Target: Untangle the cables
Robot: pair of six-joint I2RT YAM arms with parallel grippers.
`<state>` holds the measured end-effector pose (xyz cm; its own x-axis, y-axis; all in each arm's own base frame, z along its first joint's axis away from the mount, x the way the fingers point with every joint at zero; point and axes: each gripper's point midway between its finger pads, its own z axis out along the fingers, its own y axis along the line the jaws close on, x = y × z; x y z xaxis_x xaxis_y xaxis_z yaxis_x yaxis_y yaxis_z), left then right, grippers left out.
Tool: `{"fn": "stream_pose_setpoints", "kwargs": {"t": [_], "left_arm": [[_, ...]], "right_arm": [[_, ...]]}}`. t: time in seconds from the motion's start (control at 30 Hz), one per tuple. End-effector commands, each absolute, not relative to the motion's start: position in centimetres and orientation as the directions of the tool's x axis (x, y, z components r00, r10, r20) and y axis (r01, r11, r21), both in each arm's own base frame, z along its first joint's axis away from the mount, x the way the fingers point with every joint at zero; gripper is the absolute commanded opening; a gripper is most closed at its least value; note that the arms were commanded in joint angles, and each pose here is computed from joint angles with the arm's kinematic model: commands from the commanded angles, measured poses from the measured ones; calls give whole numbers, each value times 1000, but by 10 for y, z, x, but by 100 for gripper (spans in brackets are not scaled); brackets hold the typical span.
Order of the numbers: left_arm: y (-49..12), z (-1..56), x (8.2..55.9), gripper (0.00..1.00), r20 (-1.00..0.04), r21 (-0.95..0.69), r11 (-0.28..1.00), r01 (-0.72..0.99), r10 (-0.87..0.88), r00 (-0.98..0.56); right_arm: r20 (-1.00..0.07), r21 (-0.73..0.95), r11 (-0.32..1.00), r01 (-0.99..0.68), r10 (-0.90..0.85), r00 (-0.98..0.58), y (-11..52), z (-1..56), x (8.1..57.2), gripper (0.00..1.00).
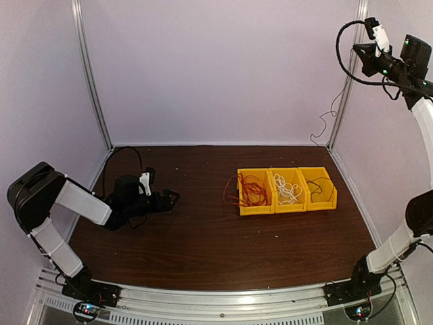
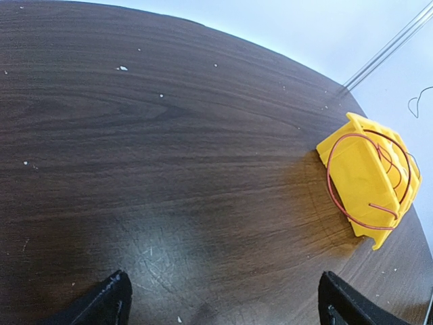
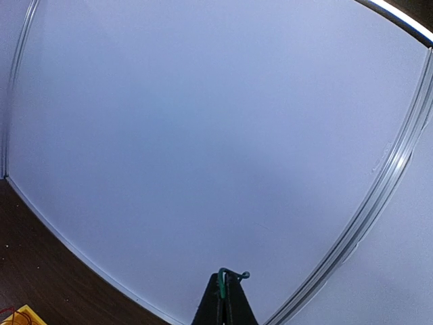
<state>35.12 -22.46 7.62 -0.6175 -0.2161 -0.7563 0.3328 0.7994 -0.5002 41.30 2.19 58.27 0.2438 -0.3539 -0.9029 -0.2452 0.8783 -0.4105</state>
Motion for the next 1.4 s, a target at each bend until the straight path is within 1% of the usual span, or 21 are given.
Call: {"fn": "stream_pose_setpoints", "kwargs": {"t": [0.0, 0.23, 0.57, 0.73, 1.07, 1.23, 1.37], "left_arm": [[-228, 90, 359, 98, -776, -505, 784, 360, -230, -588], [-229, 90, 360, 98, -776, -507, 783, 360, -232, -587], [-228, 88, 359, 98, -776, -502, 787, 359, -227, -588], [-229, 86, 360, 98, -773, -504, 786, 357, -226, -593], [-231, 86, 361, 98, -770, -509, 783, 358, -228, -596], [-230, 86, 360, 98, -771, -508, 783, 358, -227, -595], [-230, 86, 360, 97, -770, -510, 782, 359, -229, -595]], "right_arm": [[-908, -397, 880, -261, -336, 252, 23, 586, 410, 0], [-917, -384, 879, -282, -327, 228, 24, 574, 412, 0], [-935, -356, 881, -311, -337, 115, 20, 512, 421, 0], [-940, -339, 882, -327, -335, 69, 20, 485, 417, 0], [-934, -352, 893, -281, -353, 48, 6, 490, 401, 0], [-927, -365, 898, -244, -374, 13, -11, 489, 390, 0], [-918, -369, 889, -270, -394, -43, -9, 474, 376, 0]]}}
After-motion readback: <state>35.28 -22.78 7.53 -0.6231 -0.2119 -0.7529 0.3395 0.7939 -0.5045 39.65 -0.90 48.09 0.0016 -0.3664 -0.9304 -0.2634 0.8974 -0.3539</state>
